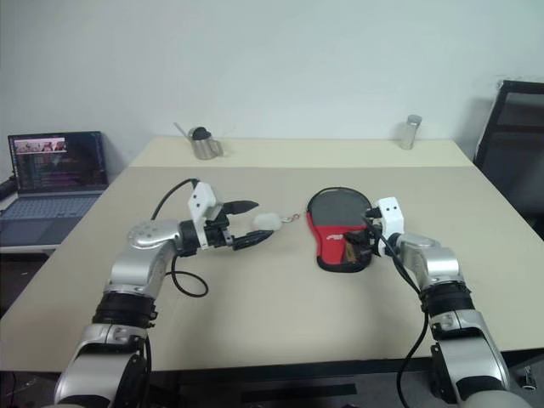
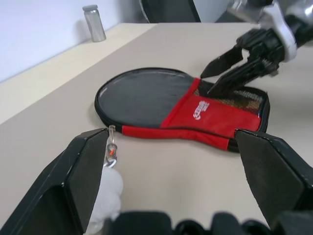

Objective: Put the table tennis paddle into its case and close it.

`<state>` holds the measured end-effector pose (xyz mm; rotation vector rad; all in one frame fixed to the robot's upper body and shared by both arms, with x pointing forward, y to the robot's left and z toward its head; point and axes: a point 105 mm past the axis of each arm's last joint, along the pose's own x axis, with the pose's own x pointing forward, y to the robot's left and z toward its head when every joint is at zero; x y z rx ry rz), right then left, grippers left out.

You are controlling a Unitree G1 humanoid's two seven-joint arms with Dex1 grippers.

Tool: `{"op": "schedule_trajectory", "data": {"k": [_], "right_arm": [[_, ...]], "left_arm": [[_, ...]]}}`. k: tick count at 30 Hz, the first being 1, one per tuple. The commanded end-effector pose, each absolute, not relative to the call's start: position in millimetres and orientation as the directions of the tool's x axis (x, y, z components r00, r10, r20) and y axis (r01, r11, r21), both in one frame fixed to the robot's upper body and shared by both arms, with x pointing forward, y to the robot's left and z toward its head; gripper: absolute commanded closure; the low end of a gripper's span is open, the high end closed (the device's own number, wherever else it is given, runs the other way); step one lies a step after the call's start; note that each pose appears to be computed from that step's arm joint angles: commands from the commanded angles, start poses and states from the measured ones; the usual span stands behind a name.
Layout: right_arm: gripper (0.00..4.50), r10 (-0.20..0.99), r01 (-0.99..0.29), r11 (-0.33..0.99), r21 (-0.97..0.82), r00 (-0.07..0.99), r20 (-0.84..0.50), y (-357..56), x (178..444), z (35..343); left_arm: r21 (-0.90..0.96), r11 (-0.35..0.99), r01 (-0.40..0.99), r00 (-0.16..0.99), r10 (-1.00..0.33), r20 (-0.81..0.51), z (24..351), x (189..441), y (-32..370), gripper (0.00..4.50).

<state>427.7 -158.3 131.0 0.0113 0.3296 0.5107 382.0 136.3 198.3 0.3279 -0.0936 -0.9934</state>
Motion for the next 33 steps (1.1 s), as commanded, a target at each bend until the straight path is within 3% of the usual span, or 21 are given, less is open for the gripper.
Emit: {"op": "schedule_trajectory", "data": {"k": [1,9,18,24,27,33], "right_arm": [[0.03,0.447,-0.444,0.893,0.07,0.86,-0.245,-167,438,149],[0.03,0.37,-0.362,0.929,0.081,0.885,-0.281,-181,446,134],[0.03,0.486,-0.481,0.87,0.106,0.799,-0.355,-154,437,113],[0.03,0.501,-0.494,0.86,0.13,0.763,-0.409,-144,436,102],[0.63,0.485,-0.478,0.868,0.132,0.762,-0.43,-143,437,97],[2.61,0.491,-0.473,0.867,0.158,0.75,-0.443,-136,438,93]], "left_arm": [[0.344,0.505,0.791,0.55,-0.834,-0.041,213,379,137,0.0],[0.346,0.502,0.793,0.548,-0.835,-0.045,217,378,136,0.0],[0.234,0.409,0.882,0.427,-0.904,-0.032,225,358,131,0.0],[0.226,0.378,0.898,0.4,-0.914,-0.062,227,354,135,0.0],[0.231,0.381,0.895,0.405,-0.912,-0.066,227,355,137,0.0],[0.233,0.386,0.893,0.411,-0.909,-0.073,225,354,141,0.0]]}}
